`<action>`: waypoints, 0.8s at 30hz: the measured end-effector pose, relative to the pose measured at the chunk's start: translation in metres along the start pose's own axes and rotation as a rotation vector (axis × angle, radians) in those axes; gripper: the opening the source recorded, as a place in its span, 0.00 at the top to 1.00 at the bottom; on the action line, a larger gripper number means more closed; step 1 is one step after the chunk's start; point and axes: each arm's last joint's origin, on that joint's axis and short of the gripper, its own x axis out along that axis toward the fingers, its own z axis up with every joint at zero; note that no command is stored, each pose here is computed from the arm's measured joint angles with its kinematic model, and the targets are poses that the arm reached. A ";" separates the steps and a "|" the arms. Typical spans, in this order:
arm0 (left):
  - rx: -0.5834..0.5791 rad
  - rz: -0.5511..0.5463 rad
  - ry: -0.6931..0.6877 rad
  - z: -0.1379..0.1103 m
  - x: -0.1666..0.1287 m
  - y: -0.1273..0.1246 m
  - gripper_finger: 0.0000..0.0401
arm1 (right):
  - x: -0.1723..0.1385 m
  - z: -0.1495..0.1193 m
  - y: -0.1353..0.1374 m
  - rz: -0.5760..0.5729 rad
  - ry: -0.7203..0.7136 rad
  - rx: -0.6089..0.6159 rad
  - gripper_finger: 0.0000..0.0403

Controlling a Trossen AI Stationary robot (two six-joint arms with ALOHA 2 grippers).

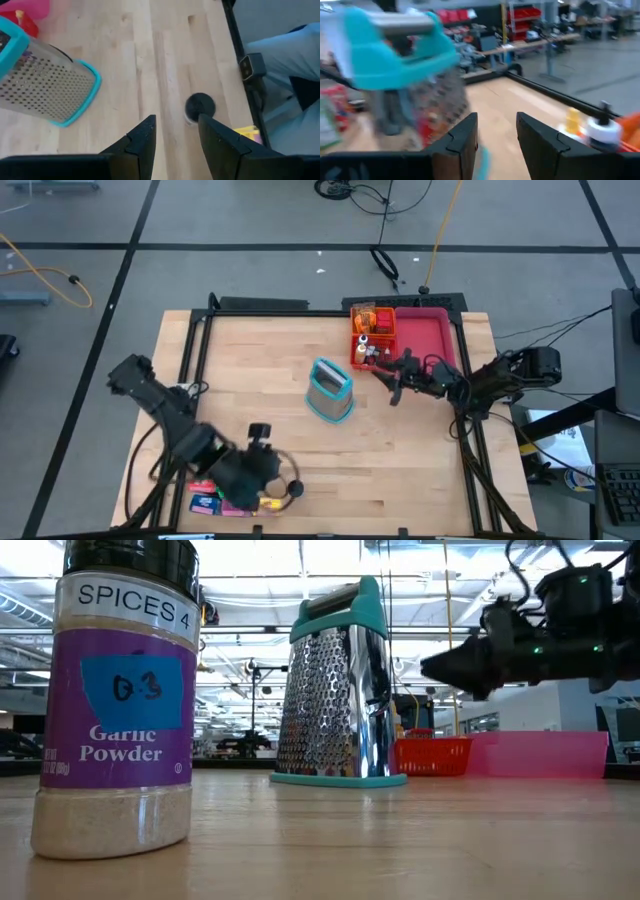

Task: Pick & Place Kitchen Items
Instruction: Put the purple seasoning bottle into the orange bin

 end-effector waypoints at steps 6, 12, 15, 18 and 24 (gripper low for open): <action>-0.015 0.088 -0.078 -0.012 -0.008 -0.025 0.63 | -0.004 0.001 0.030 0.188 -0.027 0.010 0.68; -0.044 0.113 -0.126 -0.019 -0.016 -0.038 0.63 | 0.001 0.003 0.070 0.369 0.002 0.032 0.68; -0.053 0.125 -0.117 -0.021 -0.008 -0.044 0.63 | 0.009 0.007 0.093 0.419 0.026 -0.005 0.68; -0.056 0.134 -0.099 -0.024 0.002 -0.052 0.63 | 0.017 0.012 0.114 0.454 0.061 -0.039 0.68; -0.039 0.177 -0.048 -0.029 0.040 -0.068 0.63 | 0.026 0.024 0.144 0.523 0.095 -0.061 0.68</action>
